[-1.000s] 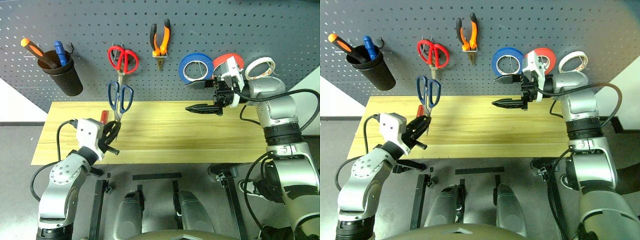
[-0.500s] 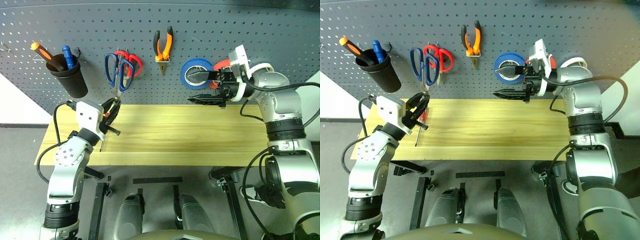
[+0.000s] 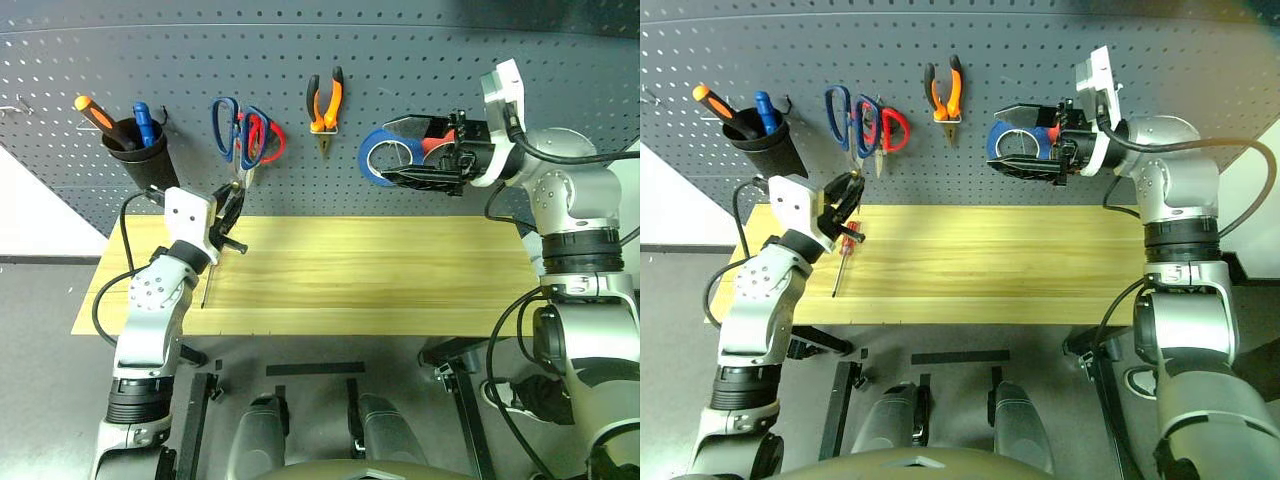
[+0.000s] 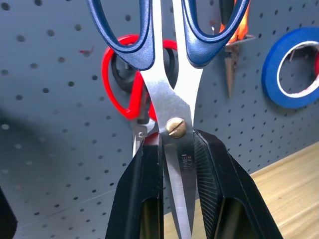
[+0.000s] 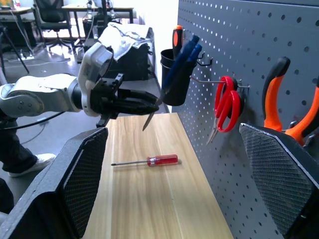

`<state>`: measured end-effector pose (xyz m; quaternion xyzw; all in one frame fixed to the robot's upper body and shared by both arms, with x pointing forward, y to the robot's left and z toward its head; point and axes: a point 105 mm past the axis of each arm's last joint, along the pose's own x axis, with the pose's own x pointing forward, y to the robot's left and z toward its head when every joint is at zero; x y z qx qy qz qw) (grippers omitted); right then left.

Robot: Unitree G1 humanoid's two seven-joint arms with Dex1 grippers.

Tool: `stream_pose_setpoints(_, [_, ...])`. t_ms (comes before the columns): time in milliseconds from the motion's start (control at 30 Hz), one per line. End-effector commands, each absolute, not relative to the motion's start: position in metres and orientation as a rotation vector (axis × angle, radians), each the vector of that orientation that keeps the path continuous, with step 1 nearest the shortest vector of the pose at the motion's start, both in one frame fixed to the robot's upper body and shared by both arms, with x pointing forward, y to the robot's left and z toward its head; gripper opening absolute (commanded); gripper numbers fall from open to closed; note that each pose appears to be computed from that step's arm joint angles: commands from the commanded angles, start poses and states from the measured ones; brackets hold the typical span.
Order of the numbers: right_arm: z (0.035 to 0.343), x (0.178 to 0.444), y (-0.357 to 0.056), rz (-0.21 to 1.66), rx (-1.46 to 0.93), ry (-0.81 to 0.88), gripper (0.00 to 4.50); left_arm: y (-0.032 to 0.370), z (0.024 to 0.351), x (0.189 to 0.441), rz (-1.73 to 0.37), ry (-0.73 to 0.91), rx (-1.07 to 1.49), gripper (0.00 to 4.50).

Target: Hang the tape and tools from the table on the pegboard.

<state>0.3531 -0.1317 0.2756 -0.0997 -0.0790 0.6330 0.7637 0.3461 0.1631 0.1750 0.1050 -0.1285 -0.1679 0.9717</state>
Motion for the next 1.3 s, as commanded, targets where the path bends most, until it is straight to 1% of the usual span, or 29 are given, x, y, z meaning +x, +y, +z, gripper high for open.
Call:
stream_pose_setpoints(33, [0.290, 0.347, -0.133, 1.370, -0.265, -0.224, 4.50, 0.160, 0.185, 0.350, -0.325, -0.282, 0.248, 0.54])
stream_pose_setpoints(300, [0.287, 0.349, -0.133, 1.359, -0.275, -0.216, 4.50, 0.165, 0.171, 0.368, -0.294, -0.194, 0.260, 0.54])
stream_pose_setpoints(467, [0.285, 0.349, -0.131, 1.356, -0.279, -0.216, 4.50, 0.168, 0.162, 0.389, -0.255, -0.158, 0.196, 0.54])
stream_pose_setpoints(600, [0.283, 0.350, -0.128, 1.355, -0.276, -0.213, 4.50, 0.163, 0.145, 0.409, -0.267, -0.112, 0.211, 0.54])
stream_pose_setpoints(667, [0.282, 0.350, -0.127, 1.356, -0.276, -0.212, 4.50, 0.158, 0.146, 0.415, -0.281, -0.119, 0.223, 0.54])
stream_pose_setpoints(733, [0.282, 0.350, -0.126, 1.355, -0.276, -0.211, 4.50, 0.159, 0.151, 0.422, -0.274, -0.135, 0.226, 1.24])
stream_pose_setpoints(767, [0.282, 0.350, -0.126, 1.355, -0.275, -0.211, 4.50, 0.160, 0.154, 0.424, -0.270, -0.144, 0.226, 1.41])
stream_pose_setpoints(867, [0.280, 0.349, -0.127, 1.353, -0.276, -0.208, 4.50, 0.163, 0.163, 0.428, -0.261, -0.177, 0.225, 2.32])
stream_pose_setpoints(933, [0.280, 0.348, -0.127, 1.354, -0.275, -0.207, 4.50, 0.164, 0.168, 0.424, -0.271, -0.205, 0.221, 2.91])
stream_pose_setpoints(1000, [0.280, 0.346, -0.128, 1.356, -0.273, -0.207, 4.50, 0.164, 0.171, 0.418, -0.298, -0.226, 0.217, 3.65])
stream_pose_setpoints(1067, [0.279, 0.344, -0.127, 1.366, -0.270, -0.204, 4.50, 0.166, 0.178, 0.406, -0.332, -0.258, 0.205, 4.23])
stream_pose_setpoints(1200, [0.275, 0.336, -0.122, 1.408, -0.246, -0.175, 4.50, 0.180, 0.179, 0.381, -0.326, -0.240, 0.195, 4.23])
stream_pose_setpoints(1300, [0.264, 0.333, -0.112, 1.430, -0.227, -0.130, 4.50, 0.188, 0.175, 0.360, -0.344, -0.201, 0.203, 4.23])
